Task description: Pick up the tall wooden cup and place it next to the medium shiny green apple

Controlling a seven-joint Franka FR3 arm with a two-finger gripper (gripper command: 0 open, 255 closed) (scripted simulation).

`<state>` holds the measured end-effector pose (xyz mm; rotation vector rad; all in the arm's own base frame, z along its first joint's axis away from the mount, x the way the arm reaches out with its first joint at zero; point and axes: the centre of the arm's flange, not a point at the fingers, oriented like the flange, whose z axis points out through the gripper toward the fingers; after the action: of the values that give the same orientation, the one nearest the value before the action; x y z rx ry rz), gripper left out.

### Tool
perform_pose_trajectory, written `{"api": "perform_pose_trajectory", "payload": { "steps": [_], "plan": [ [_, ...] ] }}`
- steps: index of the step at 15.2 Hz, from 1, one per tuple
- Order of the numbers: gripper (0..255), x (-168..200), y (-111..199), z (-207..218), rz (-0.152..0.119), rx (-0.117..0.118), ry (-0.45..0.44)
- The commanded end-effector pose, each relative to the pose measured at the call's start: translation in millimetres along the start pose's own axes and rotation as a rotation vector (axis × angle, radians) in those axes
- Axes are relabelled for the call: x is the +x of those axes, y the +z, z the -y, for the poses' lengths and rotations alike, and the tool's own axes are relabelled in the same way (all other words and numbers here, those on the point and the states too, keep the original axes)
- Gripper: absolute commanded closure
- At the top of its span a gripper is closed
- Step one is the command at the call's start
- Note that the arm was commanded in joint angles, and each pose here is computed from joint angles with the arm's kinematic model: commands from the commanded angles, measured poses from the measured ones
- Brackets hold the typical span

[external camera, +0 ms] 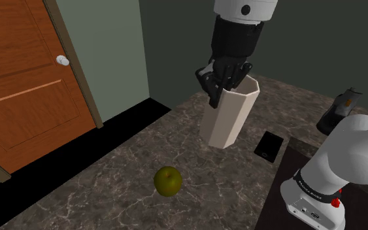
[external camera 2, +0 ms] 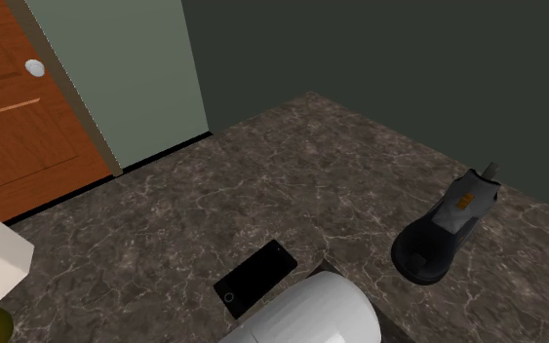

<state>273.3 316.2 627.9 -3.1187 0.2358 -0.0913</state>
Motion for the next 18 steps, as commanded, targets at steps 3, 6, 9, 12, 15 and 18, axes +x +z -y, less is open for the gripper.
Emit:
{"api": "perform_pose_trajectory", "payload": {
  "steps": [3,6,9,12,15,18],
  "plan": [
    [255,-1.6,21.8,1.2,-0.001,0.001,0.0],
    [255,-2.5,37.6,0.9,-0.001,0.001,0.0],
    [255,-3.5,53.4,0.6,-0.001,0.001,0.0],
    [255,-4.4,69.2,0.4,-0.001,0.001,0.0],
    [255,-5.3,85.0,0.1,-0.001,0.001,0.0],
    [255,-6.2,100.8,-0.2,-0.001,0.001,0.0]
  ]
}}
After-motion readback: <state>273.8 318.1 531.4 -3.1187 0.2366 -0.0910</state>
